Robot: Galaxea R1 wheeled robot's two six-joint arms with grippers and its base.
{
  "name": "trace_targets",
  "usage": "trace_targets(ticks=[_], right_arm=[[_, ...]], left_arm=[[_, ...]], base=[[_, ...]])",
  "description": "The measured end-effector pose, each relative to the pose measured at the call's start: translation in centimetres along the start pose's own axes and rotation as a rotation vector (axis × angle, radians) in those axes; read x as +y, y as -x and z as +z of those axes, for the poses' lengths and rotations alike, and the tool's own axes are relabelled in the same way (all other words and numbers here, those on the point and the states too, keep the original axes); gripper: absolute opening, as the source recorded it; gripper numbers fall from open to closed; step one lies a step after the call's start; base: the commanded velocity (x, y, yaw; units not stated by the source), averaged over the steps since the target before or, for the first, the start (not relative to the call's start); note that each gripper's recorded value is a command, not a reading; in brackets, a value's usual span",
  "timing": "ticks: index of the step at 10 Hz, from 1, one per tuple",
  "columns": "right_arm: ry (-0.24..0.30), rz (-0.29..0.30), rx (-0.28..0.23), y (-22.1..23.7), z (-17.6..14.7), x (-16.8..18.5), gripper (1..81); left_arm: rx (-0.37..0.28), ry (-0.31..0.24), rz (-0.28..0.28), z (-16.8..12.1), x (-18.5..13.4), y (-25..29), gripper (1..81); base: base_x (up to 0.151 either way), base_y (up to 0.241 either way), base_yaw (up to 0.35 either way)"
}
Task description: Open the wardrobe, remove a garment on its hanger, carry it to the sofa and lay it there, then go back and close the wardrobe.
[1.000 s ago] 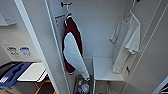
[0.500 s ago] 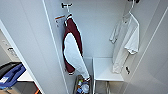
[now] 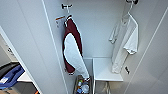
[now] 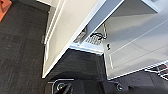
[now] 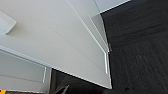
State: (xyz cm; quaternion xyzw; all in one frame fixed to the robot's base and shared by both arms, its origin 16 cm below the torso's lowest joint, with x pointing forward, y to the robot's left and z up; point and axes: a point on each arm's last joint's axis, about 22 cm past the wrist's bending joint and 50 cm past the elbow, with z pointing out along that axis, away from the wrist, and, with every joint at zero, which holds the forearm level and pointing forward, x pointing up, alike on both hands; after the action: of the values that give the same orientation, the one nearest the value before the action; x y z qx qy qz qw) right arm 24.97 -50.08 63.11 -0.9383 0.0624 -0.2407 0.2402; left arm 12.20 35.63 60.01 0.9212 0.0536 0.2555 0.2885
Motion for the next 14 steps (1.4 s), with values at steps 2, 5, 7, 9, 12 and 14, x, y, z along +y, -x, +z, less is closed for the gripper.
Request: trace_targets(ticks=[2,5,7,9,12,14], right_arm=[[-0.014,0.067,-0.064,5.0,5.4,-1.8,81.1],[0.016,0.103,-0.278,18.4,8.7,-4.8,81.1],[0.052,0.078,-0.391,25.1,8.6,-5.6,81.1],[0.04,0.065,-0.472,31.1,8.5,-7.9,81.1],[0.084,0.044,-0.517,35.5,8.4,-8.0,81.1],[0.153,0.025,-0.522,36.7,8.7,-6.6,81.1]], left_arm=[[-0.054,0.0,-0.047,3.8,1.6,4.7,81.1],[-0.197,-0.017,-0.073,7.9,4.2,11.8,81.1],[-0.291,-0.025,-0.073,9.7,6.0,15.6,81.1],[-0.356,-0.089,-0.057,10.0,4.6,18.2,81.1],[-0.429,-0.174,-0.032,11.2,3.3,20.7,81.1],[-0.456,-0.159,-0.031,12.9,5.7,22.2,81.1]], base=[[0.0,0.0,0.0],[0.0,0.0,0.0],[0.0,0.0,0.0],[0.0,0.0,0.0],[0.0,0.0,0.0],[0.0,0.0,0.0]])
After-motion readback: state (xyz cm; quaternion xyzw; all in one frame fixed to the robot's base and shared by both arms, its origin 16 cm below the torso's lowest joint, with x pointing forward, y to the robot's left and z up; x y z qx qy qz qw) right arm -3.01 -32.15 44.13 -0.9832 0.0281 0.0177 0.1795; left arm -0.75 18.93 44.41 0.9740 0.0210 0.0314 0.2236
